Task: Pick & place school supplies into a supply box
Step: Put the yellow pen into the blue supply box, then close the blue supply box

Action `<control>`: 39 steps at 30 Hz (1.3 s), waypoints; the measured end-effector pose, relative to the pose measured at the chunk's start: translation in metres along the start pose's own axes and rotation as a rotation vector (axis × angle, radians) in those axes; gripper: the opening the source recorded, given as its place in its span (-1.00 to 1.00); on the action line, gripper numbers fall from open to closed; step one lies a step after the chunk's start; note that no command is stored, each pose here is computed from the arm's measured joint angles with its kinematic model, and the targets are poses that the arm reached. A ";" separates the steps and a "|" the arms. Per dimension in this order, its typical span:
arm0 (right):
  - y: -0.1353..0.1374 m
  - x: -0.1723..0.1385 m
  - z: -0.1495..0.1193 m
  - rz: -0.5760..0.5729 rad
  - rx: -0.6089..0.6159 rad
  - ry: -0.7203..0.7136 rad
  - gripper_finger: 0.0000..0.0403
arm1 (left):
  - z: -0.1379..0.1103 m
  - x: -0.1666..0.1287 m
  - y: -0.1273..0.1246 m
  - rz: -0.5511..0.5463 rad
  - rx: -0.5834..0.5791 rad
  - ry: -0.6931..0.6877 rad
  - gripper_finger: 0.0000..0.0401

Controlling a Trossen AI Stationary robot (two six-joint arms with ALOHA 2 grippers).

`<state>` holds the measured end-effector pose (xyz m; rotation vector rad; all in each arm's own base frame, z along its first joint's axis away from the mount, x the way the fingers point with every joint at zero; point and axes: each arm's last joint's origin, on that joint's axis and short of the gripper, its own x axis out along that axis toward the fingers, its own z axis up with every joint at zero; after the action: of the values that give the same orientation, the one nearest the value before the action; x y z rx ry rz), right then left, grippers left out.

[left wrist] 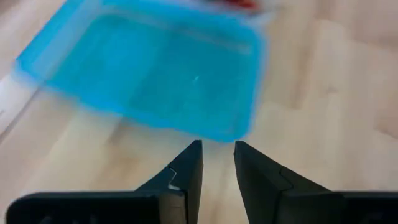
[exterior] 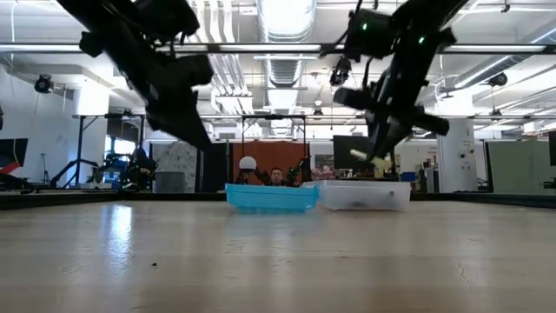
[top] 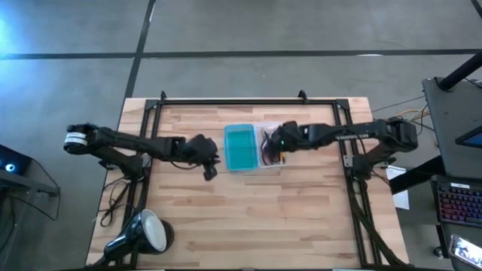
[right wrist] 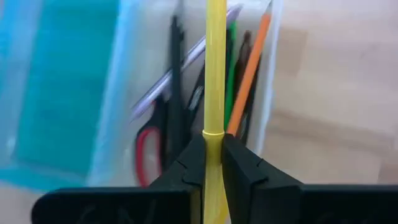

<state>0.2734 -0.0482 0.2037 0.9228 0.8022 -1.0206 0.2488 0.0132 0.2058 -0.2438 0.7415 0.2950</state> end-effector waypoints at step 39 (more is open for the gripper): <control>-0.045 0.011 0.010 -0.188 0.013 0.073 -0.94 | -0.024 0.089 0.066 0.029 -0.657 0.022 -0.99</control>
<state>0.2358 -0.0717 0.1869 0.9120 0.9580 -1.1616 0.2730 0.0826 0.1192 -0.8589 0.6520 0.5612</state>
